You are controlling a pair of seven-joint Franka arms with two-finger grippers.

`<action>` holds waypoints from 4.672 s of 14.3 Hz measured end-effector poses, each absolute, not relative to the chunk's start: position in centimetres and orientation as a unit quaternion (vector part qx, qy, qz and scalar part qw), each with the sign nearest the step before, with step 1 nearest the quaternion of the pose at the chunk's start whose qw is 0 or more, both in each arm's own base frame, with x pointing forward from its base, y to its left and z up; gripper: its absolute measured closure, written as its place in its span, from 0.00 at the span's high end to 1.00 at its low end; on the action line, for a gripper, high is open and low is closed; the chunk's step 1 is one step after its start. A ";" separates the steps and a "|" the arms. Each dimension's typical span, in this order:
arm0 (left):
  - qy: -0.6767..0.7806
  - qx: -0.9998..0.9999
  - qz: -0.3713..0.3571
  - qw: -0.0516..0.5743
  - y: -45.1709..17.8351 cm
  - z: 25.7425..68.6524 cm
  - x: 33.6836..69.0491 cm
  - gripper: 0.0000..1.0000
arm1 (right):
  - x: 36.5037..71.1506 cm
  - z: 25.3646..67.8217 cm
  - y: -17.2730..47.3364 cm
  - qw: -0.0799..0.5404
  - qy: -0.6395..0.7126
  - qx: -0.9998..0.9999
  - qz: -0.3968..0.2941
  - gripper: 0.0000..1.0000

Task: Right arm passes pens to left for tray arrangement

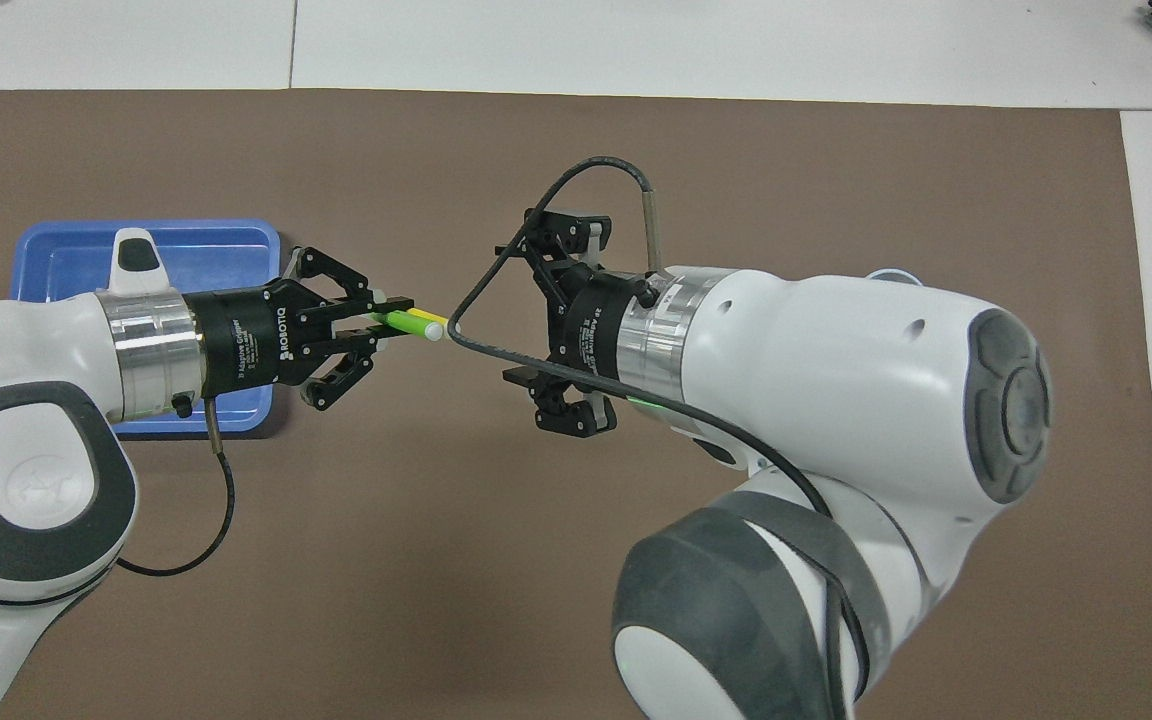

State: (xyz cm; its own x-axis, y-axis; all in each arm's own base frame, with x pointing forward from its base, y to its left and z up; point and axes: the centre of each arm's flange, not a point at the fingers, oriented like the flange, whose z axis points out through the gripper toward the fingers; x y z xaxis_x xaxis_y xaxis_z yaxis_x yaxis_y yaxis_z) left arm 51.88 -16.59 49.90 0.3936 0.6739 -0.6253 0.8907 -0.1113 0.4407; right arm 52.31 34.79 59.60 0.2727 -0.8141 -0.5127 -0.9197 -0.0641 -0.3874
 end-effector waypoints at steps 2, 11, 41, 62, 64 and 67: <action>0.485 0.782 -0.090 0.380 -14.4 48.9 52.2 0.19 | 52.2 59.2 34.5 0.310 0.560 -0.766 0.059 1.00; 0.220 0.940 0.017 0.262 -2.4 41.6 53.7 0.19 | 54.6 56.5 24.5 0.157 0.324 -0.933 -0.005 1.00; 0.003 0.988 0.005 0.155 6.3 31.9 63.5 0.91 | 50.3 63.3 8.0 0.018 0.048 -0.999 -0.004 1.00; -0.066 0.997 -0.027 -0.039 1.2 52.0 64.1 1.00 | 50.4 63.3 7.0 0.018 0.058 -0.998 -0.005 1.00; -0.067 0.997 -0.019 -0.045 0.4 56.3 62.5 1.00 | 50.4 63.3 6.9 0.018 0.059 -0.998 -0.005 1.00; -0.066 0.996 0.009 -0.057 -1.1 62.5 58.7 1.00 | 50.4 63.3 6.6 0.019 0.062 -0.998 -0.005 1.00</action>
State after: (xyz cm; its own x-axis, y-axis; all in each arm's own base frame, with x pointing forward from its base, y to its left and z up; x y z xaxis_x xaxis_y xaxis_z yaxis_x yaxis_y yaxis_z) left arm 58.74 -1.12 62.55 0.9911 -0.1330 0.0106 -0.1309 -0.9847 -0.1148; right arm 50.44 6.56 63.35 0.9923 -0.1234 0.0084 -0.1230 -0.9917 -0.0378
